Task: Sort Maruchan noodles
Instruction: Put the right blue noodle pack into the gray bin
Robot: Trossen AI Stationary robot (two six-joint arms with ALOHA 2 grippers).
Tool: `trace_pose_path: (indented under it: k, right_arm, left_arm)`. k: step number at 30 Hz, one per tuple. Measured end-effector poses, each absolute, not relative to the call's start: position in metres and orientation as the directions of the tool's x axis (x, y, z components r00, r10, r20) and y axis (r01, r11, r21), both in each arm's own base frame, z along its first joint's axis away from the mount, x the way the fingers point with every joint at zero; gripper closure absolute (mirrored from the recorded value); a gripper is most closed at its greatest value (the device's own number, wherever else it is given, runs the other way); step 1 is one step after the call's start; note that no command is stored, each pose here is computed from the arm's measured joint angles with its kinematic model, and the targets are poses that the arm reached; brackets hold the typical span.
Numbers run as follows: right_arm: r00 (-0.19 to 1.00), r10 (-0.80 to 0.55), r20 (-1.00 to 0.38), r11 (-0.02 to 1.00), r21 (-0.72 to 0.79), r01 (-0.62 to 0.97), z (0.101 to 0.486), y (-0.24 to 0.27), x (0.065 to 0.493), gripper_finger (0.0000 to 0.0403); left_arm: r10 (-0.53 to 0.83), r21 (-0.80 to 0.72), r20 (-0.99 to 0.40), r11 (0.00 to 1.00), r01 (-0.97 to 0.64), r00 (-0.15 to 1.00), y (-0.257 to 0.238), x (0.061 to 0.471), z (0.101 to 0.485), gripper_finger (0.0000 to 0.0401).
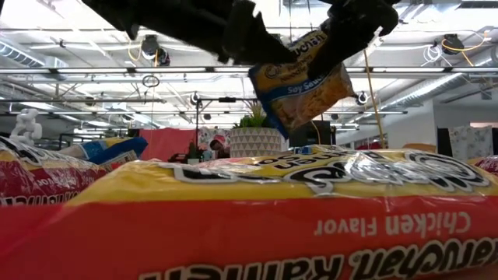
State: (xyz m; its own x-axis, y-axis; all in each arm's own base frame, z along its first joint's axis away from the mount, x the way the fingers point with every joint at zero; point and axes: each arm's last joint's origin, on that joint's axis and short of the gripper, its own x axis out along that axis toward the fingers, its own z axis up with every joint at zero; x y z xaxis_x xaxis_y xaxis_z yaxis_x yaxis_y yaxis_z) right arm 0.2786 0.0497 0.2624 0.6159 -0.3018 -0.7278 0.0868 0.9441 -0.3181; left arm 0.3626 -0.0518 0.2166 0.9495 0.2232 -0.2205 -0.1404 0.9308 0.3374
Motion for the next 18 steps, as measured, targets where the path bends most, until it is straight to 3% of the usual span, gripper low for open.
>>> trace_pose_path:
  k: [18]
  right_arm:
    - [0.535, -0.433, -0.726, 0.901, -0.353, 0.251, 0.273, 0.042, 0.239, 0.0312]
  left_arm:
    - [0.273, 0.306, -0.341, 0.937, -0.168, 0.900, -0.052, 0.335, 0.240, 0.0080]
